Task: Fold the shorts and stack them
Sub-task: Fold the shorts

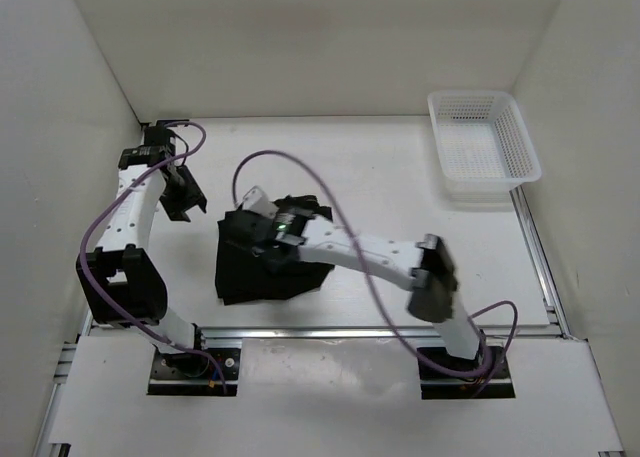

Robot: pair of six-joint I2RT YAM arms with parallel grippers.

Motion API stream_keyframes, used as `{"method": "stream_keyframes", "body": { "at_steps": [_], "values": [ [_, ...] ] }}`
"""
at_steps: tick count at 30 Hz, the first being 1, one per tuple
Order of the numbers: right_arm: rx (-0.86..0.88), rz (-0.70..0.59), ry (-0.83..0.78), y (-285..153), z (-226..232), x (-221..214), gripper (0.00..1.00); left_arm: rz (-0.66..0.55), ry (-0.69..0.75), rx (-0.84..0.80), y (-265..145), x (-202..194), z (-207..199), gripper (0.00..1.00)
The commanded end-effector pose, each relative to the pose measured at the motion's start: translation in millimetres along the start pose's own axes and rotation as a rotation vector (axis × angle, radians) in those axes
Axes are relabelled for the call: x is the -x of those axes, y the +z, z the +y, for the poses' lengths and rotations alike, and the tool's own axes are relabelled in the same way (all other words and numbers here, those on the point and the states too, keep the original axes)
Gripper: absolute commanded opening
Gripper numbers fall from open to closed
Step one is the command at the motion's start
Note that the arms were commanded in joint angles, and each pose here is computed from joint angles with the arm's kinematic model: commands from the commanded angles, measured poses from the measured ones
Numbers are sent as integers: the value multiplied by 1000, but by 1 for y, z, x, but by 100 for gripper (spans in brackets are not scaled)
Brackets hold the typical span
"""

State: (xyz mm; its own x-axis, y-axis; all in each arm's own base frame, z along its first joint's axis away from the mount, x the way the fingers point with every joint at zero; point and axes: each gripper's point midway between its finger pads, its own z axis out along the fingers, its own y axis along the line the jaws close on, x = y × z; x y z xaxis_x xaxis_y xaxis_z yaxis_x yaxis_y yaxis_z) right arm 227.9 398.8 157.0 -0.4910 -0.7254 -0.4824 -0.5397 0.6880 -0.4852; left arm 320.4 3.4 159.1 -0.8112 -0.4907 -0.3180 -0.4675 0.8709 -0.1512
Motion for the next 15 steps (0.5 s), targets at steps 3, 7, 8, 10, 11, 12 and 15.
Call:
{"method": "stream_keyframes", "body": {
  "at_steps": [3,7,8,10,11,12,15],
  "values": [
    [254,-219,492,-84,-115,9,97,-12,13,-29,-12,-5,8,55],
    [308,-54,704,-40,-147,-61,79,41,101,-145,-9,-28,-31,55],
    [311,15,735,-25,-143,-83,77,55,127,-170,-7,-35,-40,55],
    [332,70,784,-15,-149,-101,77,101,172,-209,-1,-59,-64,56],
    [321,84,804,-10,-150,-110,77,119,187,-238,-1,-69,-75,62],
    [322,100,815,-7,-152,-114,80,148,228,-261,2,-84,-89,66],
    [322,127,816,-1,-149,-119,81,202,254,-267,17,-105,-109,84]
  ]
}}
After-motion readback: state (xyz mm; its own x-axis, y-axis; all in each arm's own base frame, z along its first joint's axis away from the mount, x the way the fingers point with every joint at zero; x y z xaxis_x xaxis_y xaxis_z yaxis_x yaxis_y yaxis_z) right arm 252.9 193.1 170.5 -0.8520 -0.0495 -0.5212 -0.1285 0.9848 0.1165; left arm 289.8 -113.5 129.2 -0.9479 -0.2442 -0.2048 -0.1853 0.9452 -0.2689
